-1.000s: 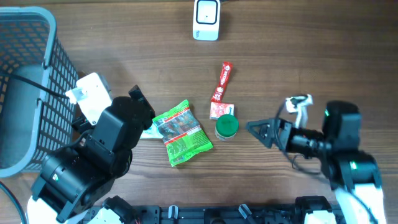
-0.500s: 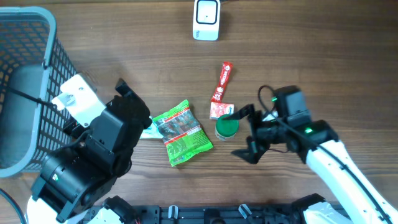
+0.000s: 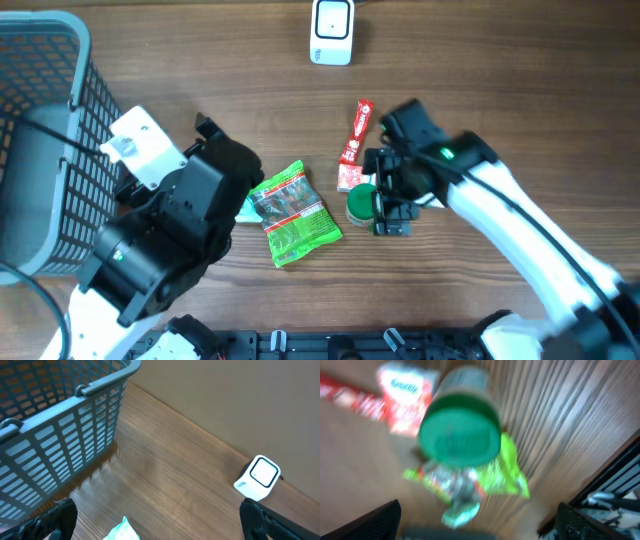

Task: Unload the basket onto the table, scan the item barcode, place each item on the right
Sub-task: 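Reach the right gripper to the green-capped jar and grasp it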

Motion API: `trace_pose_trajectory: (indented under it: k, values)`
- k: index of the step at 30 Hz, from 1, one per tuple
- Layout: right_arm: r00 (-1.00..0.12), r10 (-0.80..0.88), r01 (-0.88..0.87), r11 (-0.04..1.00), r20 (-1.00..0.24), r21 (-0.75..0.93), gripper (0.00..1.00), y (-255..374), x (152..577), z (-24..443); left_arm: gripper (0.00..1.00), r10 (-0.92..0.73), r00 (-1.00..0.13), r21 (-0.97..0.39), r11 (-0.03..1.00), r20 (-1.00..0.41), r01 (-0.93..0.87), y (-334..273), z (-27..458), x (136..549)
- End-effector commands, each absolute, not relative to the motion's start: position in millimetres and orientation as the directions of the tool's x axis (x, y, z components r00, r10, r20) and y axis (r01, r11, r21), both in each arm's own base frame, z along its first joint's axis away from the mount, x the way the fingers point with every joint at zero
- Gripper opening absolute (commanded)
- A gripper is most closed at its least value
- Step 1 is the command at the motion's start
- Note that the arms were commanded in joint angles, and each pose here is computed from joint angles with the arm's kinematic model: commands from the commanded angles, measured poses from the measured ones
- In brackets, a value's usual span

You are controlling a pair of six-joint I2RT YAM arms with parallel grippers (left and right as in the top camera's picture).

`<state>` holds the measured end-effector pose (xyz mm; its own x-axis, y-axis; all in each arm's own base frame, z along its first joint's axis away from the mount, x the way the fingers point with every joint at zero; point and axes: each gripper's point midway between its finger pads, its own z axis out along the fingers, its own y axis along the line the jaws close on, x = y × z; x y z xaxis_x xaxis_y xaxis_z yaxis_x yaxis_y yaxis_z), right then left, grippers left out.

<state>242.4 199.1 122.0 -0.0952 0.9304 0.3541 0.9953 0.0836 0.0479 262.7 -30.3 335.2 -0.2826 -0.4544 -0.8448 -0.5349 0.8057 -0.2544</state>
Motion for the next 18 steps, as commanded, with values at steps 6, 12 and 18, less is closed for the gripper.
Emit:
trace_pose_trajectory:
  k: [6, 12, 18]
  values:
    - [-0.086, 0.963, 0.995, 0.095, 0.254, -0.022, 0.99, 192.2, 249.7, 95.5, 1.00, -0.428, -0.287, -0.213, 0.801, -0.857, -0.559, -29.6, 329.4, 265.6]
    - [-0.125, 0.968, 0.992, 0.127, 0.216, 0.003, 1.00, 194.3, 256.2, 85.6, 1.00, -0.428, -0.287, -0.213, 0.801, -0.857, -0.559, -29.9, 329.2, 265.8]
    - [-0.122, 0.974, 0.988, 0.137, 0.189, -0.068, 0.99, 196.7, 256.1, 55.9, 1.00, -0.428, -0.288, -0.212, 0.801, -0.857, -0.559, -29.9, 329.2, 265.7]
